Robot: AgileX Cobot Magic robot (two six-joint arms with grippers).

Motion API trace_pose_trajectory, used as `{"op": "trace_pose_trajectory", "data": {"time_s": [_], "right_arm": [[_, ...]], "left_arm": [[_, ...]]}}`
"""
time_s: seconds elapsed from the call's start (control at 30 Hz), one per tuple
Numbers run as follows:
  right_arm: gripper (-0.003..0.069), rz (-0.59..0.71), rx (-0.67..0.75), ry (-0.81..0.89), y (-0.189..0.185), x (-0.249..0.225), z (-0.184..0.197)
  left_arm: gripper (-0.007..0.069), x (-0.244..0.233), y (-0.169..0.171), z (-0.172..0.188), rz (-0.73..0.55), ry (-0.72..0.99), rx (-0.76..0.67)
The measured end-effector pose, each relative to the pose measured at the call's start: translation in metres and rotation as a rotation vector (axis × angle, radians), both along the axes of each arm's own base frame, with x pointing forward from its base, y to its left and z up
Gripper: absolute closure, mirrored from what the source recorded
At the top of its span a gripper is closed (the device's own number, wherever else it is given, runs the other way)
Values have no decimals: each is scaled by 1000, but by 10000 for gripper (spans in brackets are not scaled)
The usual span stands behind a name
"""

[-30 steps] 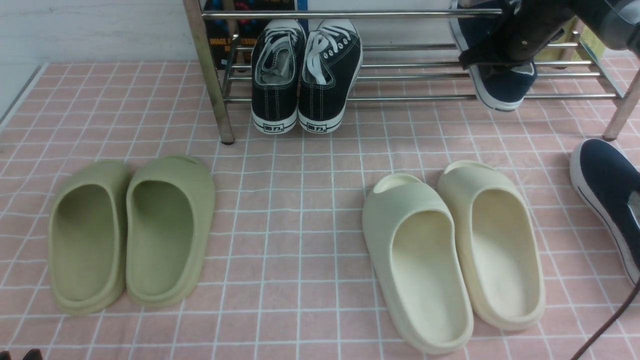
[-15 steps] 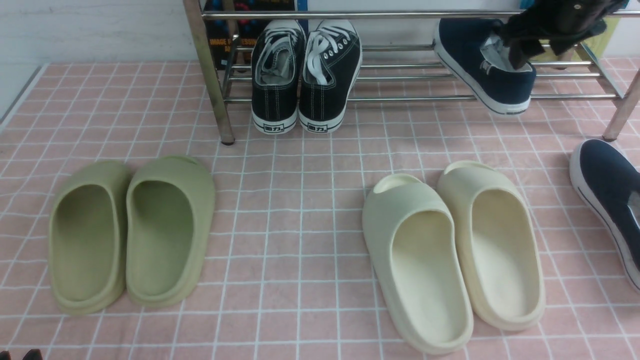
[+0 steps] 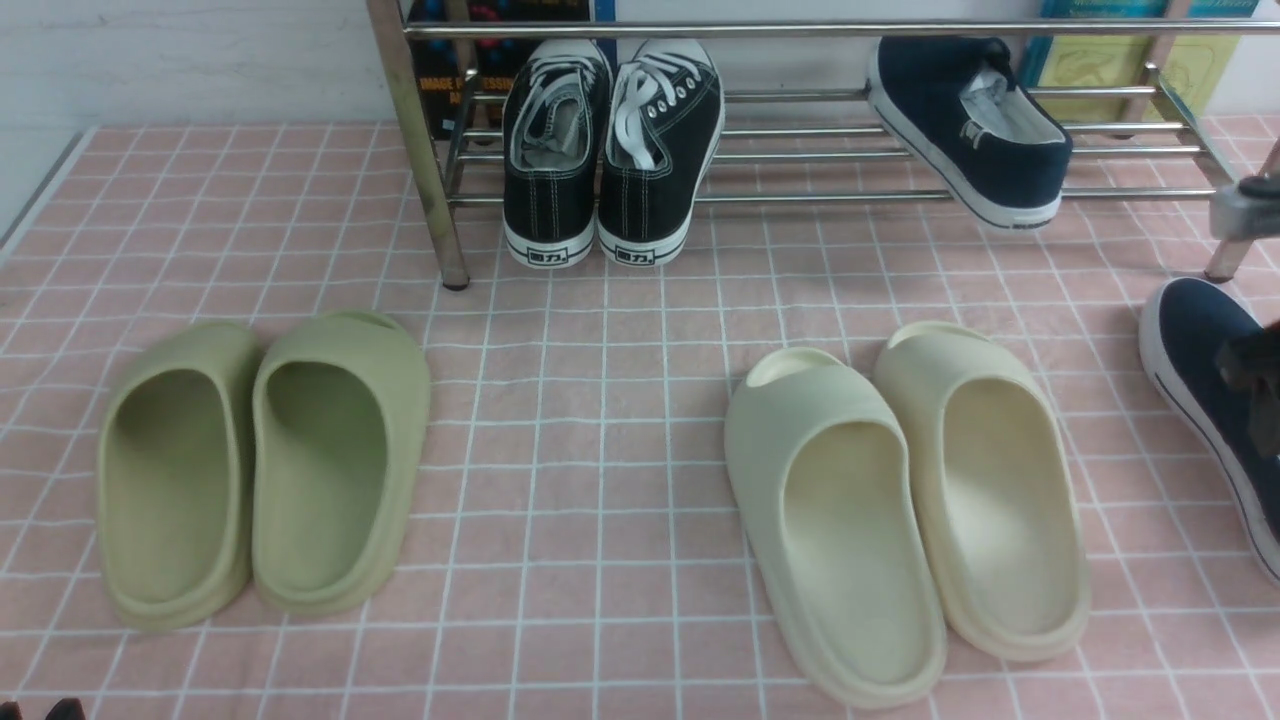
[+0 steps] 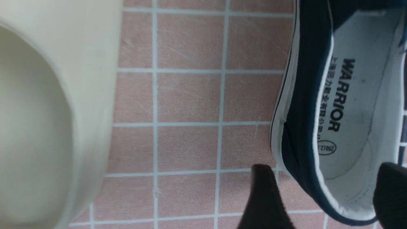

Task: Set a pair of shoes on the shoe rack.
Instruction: Use the right arm to grab the shoe closest to it, then use the right arm to put a shoe into the shoe rack

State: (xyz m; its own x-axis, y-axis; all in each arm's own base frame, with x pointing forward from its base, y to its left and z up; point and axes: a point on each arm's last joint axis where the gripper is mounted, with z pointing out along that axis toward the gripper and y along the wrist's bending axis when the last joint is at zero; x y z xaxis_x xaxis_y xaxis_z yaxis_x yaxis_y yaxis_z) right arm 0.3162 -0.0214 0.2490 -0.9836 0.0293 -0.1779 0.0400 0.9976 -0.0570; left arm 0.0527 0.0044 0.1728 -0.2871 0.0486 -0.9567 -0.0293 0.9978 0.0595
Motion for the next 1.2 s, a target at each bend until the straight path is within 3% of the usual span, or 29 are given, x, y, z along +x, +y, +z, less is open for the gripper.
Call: {"op": "trace_pose_trajectory", "data": {"time_s": [0.3, 0.43, 0.5, 0.6, 0.77, 0.97, 1.2], "right_arm": [[252, -14, 0, -20, -9, 7, -44], [383, -12, 3, 3, -9, 14, -63], [535, -8, -3, 13, -10, 15, -67], [650, -6, -9, 4, -10, 14, -60], [652, 0, -6, -23, -4, 12, -24], [652, 70, -13, -200, 14, 29, 34], [652, 73, -13, -264, 15, 61, 51]], "left_arm": [[385, 0, 0, 0, 0, 0, 0], [385, 0, 0, 0, 0, 0, 0], [385, 0, 0, 0, 0, 0, 0], [385, 0, 0, 0, 0, 0, 0], [385, 0, 0, 0, 0, 0, 1], [385, 0, 0, 0, 0, 0, 1], [385, 0, 0, 0, 0, 0, 1]]}}
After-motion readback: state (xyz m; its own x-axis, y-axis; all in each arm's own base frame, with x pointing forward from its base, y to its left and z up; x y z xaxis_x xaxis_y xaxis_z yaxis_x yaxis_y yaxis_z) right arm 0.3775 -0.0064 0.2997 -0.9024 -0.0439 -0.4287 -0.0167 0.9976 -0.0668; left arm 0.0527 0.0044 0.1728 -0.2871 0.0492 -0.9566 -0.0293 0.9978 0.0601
